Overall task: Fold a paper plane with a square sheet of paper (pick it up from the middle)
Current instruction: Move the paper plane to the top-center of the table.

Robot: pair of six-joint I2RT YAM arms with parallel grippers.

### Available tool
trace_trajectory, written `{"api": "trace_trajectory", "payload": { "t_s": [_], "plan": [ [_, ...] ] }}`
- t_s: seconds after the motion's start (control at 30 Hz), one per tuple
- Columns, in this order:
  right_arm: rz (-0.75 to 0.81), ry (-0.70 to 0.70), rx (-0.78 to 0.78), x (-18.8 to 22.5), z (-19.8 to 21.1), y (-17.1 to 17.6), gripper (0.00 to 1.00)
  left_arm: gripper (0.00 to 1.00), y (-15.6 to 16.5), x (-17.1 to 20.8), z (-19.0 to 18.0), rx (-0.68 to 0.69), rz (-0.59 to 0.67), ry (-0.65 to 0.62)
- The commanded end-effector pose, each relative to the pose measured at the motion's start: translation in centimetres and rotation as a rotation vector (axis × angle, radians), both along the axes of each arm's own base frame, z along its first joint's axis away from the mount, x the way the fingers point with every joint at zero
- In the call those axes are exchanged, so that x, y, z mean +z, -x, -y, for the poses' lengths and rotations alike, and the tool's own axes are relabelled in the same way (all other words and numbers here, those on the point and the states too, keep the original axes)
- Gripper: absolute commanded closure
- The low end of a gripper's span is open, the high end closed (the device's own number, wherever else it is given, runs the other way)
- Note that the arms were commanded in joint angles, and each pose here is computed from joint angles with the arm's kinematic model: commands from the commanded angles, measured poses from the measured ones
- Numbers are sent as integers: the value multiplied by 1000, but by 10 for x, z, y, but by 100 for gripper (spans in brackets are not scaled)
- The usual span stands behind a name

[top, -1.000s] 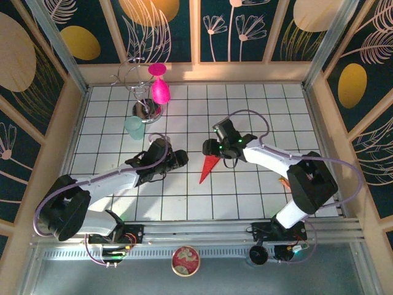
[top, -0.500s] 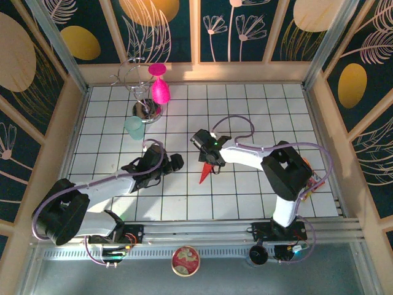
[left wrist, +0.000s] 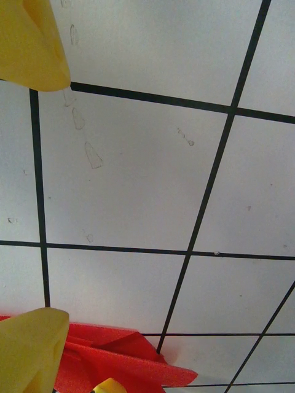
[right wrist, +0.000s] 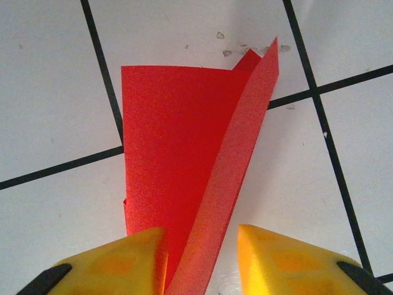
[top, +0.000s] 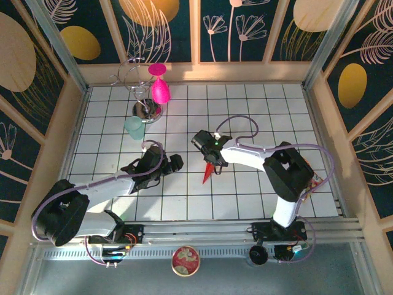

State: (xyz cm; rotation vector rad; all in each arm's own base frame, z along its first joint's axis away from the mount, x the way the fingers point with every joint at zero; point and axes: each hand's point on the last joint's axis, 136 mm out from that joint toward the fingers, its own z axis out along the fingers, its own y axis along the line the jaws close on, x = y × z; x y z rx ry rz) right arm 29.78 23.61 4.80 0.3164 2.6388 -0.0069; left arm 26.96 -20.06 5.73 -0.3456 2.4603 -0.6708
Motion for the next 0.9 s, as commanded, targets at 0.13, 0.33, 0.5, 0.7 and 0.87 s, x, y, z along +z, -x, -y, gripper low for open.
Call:
{"api": "trace_trajectory", "payload": {
  "t_s": [0.13,0.33,0.5,0.7,0.87],
  "plan": [
    [31,23,-36,9,10,3,79,9,-4,4,-3,16,23,7],
    [78,-6,13,22,4,-4,95,9,-6,9,-8,47,34,15],
    [180,-131,185,61,-30,-17,99,9,-7,16,-19,98,50,50],
    [289,-473,431,102,-78,-23,99,9,-9,27,-25,145,77,145],
    [264,-702,527,100,-91,-15,99,8,-10,38,-22,159,103,241]
  ]
}}
